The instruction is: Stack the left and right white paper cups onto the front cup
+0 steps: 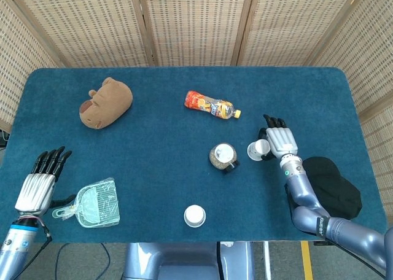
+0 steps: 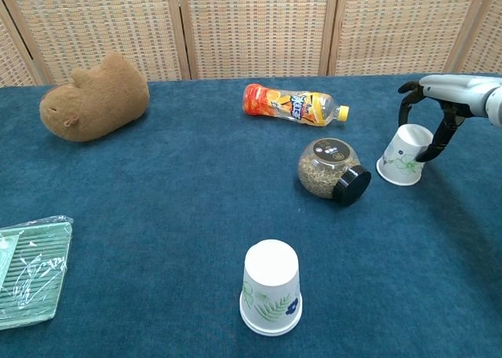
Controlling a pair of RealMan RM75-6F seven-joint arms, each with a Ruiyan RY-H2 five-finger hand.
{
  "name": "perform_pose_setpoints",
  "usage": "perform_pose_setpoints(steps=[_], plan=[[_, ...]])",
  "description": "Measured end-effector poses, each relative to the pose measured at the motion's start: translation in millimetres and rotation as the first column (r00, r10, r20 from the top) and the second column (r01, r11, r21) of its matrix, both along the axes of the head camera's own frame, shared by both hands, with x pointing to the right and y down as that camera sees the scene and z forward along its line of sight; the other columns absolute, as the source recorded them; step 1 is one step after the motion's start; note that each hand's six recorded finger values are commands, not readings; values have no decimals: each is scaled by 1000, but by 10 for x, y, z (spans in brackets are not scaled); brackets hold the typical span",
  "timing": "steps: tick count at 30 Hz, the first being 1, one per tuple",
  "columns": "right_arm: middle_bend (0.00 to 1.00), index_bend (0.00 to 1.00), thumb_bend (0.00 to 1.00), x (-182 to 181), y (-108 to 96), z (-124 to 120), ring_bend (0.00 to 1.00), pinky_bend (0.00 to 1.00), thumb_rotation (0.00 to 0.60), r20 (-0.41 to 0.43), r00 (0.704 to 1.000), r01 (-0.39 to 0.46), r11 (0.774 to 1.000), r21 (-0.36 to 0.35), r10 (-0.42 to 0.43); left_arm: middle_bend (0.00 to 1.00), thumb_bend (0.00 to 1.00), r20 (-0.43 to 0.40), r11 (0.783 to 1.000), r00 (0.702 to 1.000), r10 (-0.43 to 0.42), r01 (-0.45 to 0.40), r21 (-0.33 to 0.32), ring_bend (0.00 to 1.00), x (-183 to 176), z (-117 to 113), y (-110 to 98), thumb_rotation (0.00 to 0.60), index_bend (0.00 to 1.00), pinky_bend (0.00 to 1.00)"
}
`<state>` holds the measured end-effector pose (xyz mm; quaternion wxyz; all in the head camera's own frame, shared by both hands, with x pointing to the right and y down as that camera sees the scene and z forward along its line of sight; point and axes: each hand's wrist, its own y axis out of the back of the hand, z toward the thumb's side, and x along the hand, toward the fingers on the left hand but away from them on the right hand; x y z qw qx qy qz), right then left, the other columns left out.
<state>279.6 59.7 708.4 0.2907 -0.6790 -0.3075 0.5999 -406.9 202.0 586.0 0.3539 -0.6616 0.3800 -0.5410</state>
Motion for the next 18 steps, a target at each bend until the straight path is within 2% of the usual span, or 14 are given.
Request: perform_pose_setpoints(steps=[11, 18], plan=[[38, 518, 219, -114, -8, -217, 0, 25, 600, 40, 999, 14, 999, 44, -16, 0, 117, -1, 1000, 1000, -1, 1, -4, 0, -3, 11, -2, 600, 3, 0], [37, 518, 220, -185, -17, -642, 0, 25, 600, 100, 994, 30, 993, 118, -42, 0, 117, -3, 1000, 1000, 2, -2, -1, 0, -8, 7, -6, 600, 4, 0]])
